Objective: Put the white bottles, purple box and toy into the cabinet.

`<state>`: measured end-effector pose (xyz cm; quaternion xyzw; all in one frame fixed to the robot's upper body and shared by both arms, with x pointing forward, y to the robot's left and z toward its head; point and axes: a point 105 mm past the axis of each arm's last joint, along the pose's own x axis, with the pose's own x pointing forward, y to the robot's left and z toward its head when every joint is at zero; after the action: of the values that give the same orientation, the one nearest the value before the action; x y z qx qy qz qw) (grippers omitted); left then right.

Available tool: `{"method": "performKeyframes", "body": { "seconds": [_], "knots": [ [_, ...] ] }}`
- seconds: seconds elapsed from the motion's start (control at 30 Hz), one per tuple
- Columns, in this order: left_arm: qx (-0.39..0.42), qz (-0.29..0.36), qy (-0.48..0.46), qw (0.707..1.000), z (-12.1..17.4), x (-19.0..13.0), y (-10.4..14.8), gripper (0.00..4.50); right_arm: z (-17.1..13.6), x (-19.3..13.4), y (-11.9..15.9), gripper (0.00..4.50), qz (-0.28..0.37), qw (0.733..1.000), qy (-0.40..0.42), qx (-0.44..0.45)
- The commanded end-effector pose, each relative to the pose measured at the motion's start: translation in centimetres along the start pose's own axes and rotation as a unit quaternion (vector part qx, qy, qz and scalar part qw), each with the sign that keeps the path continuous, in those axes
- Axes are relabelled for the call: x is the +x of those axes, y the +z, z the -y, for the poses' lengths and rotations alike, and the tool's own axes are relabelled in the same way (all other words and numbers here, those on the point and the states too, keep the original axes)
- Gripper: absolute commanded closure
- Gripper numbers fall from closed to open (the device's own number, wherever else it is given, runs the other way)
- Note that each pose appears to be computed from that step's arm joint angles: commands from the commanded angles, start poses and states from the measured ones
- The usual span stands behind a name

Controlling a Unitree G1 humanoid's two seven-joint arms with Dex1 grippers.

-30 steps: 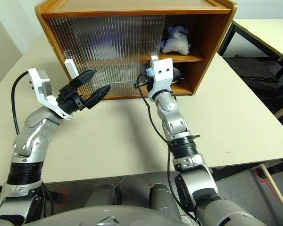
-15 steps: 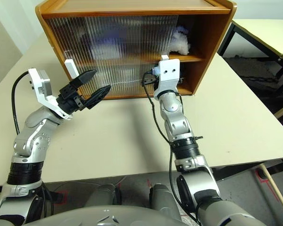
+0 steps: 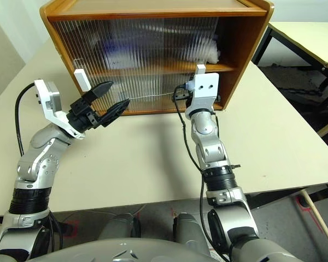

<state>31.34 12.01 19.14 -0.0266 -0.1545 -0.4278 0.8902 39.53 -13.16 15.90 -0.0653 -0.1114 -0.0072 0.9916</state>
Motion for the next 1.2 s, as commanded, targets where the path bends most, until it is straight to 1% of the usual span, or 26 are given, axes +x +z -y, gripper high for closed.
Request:
{"method": "performKeyframes", "body": {
  "seconds": [0.03,0.67,1.2],
  "knots": [
    [0.002,-0.004,-0.007,1.000,0.2,0.2,-0.2,0.00,1.7,-0.1,-0.8,4.47,-0.010,0.999,-0.030,-0.008],
    [0.002,-0.003,-0.005,1.000,0.2,0.2,-0.1,0.00,6.5,0.9,-1.6,4.47,-0.007,0.991,-0.125,-0.049],
    [0.002,-0.002,-0.006,1.000,0.2,0.3,-0.2,0.00,9.3,1.0,-2.7,4.47,-0.011,0.984,-0.162,-0.078]
  ]
}}
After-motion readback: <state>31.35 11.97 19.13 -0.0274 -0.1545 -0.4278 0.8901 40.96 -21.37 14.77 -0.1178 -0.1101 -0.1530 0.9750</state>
